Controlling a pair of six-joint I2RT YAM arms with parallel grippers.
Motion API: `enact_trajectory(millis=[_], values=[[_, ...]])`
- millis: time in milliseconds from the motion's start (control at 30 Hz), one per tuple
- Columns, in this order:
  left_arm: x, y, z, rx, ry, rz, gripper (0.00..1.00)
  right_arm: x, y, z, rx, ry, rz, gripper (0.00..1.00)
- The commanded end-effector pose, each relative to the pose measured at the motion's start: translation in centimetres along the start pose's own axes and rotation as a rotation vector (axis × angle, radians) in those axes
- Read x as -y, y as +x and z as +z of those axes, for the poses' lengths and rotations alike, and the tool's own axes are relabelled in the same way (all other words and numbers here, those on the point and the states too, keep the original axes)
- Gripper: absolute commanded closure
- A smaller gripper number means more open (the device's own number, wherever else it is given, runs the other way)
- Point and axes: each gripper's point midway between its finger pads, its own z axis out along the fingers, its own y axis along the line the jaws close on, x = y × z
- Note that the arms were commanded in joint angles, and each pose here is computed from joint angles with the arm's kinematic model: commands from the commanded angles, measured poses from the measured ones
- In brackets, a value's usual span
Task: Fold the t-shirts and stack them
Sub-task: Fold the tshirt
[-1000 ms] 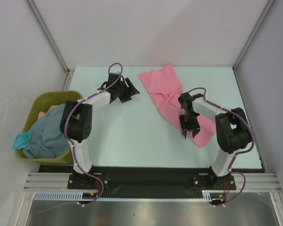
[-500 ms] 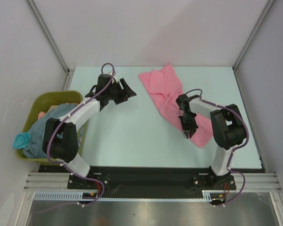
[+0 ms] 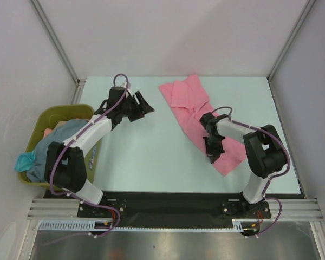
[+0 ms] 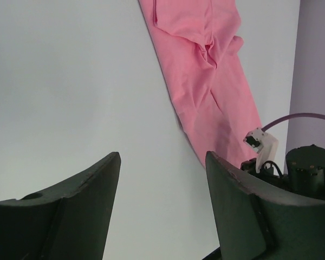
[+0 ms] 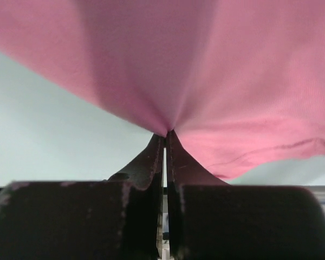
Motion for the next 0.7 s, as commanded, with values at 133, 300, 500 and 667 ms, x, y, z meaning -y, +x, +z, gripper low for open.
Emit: enact_trajectory(millis=[133, 300, 500, 667], values=[[0.2, -0.4, -2.9, 0.066, 0.014, 0.035, 0.30, -9.7, 5.1, -1.9, -0.061, -0.275, 0.021, 1.00], [-0.8, 0.9, -3.5, 0.055, 0.001, 0.036, 0.30, -15.2, 6.3, -3.3, -0.080, -0.423, 0.054, 1.00], [-2.2, 3.2, -3.7, -0.009, 0.000, 0.050, 0.31, -21.6, 5.3, -4.4, -0.119, -0.603, 0.088, 1.00], [-3.2, 5.2, -3.8, -0.069, -0.009, 0.056, 0.30, -26.5, 5.8, -5.9, -0.156, -0.689, 0.017, 1.00]])
